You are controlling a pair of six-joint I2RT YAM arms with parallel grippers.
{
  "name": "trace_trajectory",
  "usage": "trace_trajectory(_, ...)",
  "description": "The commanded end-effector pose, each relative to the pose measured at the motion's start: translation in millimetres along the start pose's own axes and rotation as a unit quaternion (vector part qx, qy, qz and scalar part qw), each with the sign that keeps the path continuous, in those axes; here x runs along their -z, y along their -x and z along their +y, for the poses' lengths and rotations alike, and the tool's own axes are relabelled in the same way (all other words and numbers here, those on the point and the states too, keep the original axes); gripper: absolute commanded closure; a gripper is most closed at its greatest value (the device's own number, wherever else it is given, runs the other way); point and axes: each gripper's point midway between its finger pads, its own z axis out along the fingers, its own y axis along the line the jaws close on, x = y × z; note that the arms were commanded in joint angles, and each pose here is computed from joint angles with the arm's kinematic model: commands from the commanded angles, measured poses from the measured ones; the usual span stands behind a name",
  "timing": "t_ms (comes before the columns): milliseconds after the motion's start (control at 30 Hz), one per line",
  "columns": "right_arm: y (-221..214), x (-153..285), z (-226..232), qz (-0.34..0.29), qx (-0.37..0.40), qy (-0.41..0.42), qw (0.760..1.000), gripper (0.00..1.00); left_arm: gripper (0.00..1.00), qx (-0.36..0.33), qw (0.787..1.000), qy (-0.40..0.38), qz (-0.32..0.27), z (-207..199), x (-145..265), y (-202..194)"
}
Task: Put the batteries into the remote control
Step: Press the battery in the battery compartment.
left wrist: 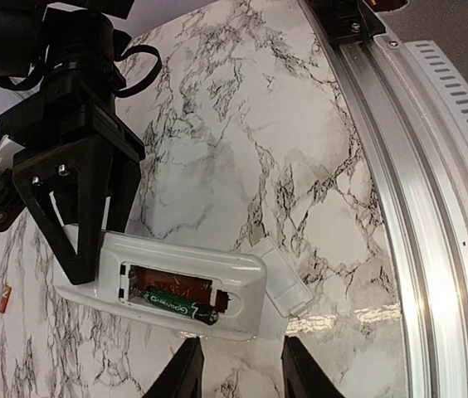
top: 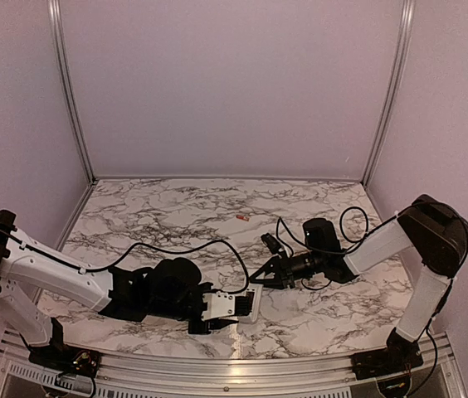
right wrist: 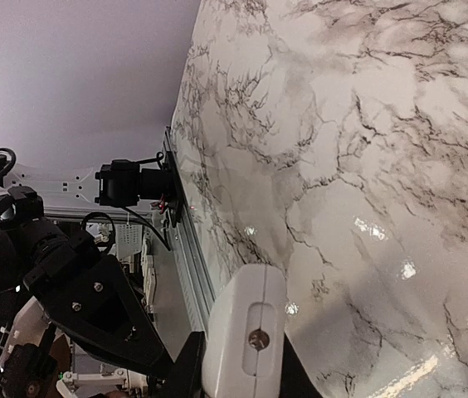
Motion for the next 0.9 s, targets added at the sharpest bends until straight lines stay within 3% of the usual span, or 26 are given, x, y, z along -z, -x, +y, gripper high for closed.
trace_trajectory(0, -3, -5, 6, 0.018, 0.014, 0.007, 1.0, 1.0, 0.67, -0.039, 0.999, 0.002, 0.012, 0, -13, 5)
trace_trajectory(867, -13, -11, 0, 0.038, 0.009, 0.009, 0.999, 1.0, 0.76, -0.073, 0.995, -0.02, 0.063, -8, -48, -15)
